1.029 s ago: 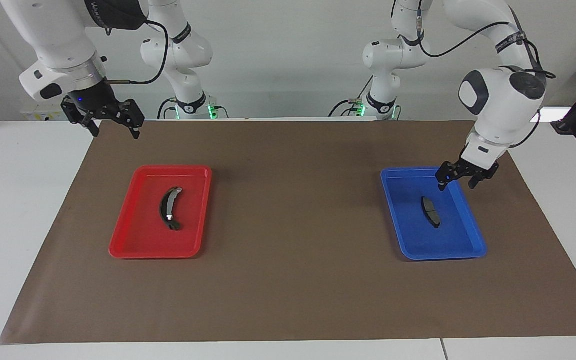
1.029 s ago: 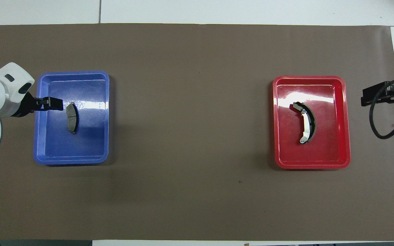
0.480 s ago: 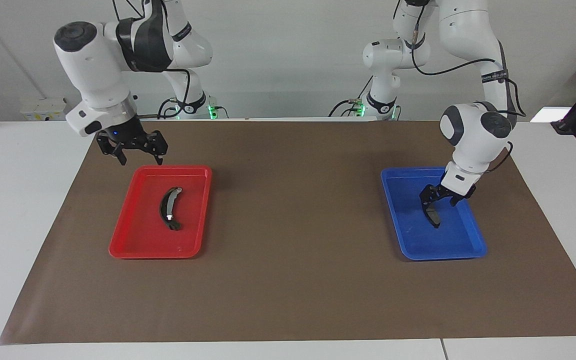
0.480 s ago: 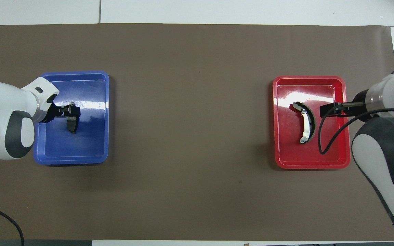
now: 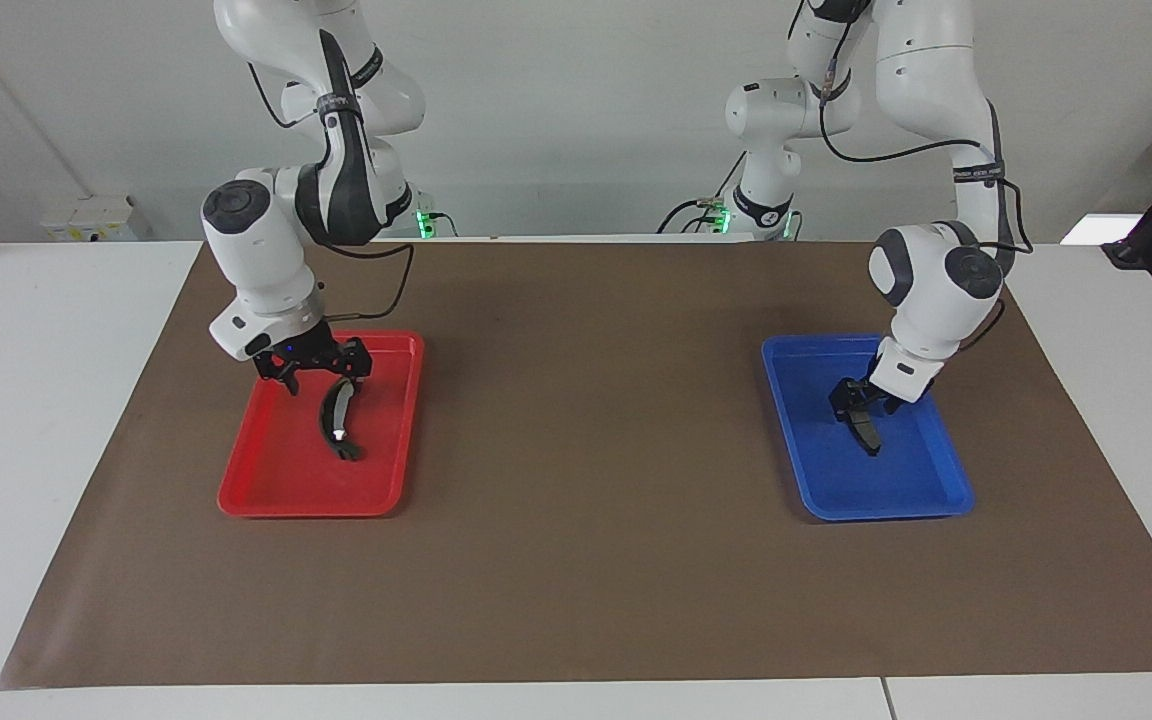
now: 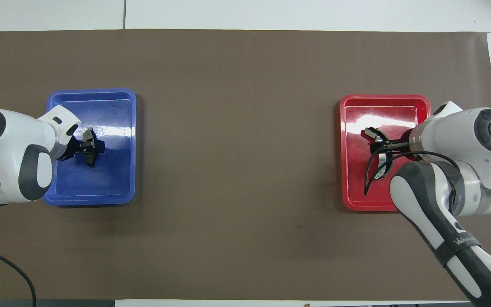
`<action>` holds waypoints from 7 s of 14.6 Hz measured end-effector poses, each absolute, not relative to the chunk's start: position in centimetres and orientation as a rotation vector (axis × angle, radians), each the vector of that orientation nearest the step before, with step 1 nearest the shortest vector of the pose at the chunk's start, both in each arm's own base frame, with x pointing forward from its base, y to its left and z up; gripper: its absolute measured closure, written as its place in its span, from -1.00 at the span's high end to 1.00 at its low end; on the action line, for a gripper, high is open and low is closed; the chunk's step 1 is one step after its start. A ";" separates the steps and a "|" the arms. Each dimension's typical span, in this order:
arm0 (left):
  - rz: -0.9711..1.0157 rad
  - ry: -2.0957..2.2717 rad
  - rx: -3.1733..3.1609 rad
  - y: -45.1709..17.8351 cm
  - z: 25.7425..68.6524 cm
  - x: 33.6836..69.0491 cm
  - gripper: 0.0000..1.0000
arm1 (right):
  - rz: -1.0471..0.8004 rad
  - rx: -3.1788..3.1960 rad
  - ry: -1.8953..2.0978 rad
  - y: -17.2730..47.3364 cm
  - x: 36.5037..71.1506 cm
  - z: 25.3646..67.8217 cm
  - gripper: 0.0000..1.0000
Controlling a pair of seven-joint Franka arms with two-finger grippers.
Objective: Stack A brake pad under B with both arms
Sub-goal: 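Close the left gripper on the pad while the right gripper grips the shoe, then lift the flat brake pad with the left gripper toward the table center, then set the pad down with the left gripper while the right gripper carries the shoe, then lower the curved brake shoe onto the flat pad with the right gripper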
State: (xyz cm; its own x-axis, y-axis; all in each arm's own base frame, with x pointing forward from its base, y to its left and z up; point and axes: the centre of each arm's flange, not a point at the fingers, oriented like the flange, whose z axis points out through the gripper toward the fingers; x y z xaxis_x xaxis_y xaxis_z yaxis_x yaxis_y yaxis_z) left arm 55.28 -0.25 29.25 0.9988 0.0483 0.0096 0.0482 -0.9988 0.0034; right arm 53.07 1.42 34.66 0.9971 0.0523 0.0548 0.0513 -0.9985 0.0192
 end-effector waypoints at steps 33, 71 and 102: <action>0.178 -0.340 3.035 -37.4 29.8 50.1 -0.21 | 0.005 3.119 0.124 0.4 55.6 34.0 -0.14; -0.092 -0.319 3.112 3.1 59.1 54.4 1.00 | 0.090 3.191 -0.297 43.4 56.0 32.1 -0.14; -0.025 -0.072 3.137 3.0 59.5 54.8 1.00 | 0.166 3.202 -0.202 44.5 55.9 31.6 1.00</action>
State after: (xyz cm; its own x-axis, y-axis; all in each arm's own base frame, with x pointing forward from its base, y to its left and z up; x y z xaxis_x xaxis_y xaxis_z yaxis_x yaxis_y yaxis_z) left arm 54.85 3.00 59.53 0.9988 -0.0461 -0.0155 -0.0460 -0.9989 0.0036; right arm 55.91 44.51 31.61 0.9868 -0.1287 0.0983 -0.1214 -0.9896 -0.0767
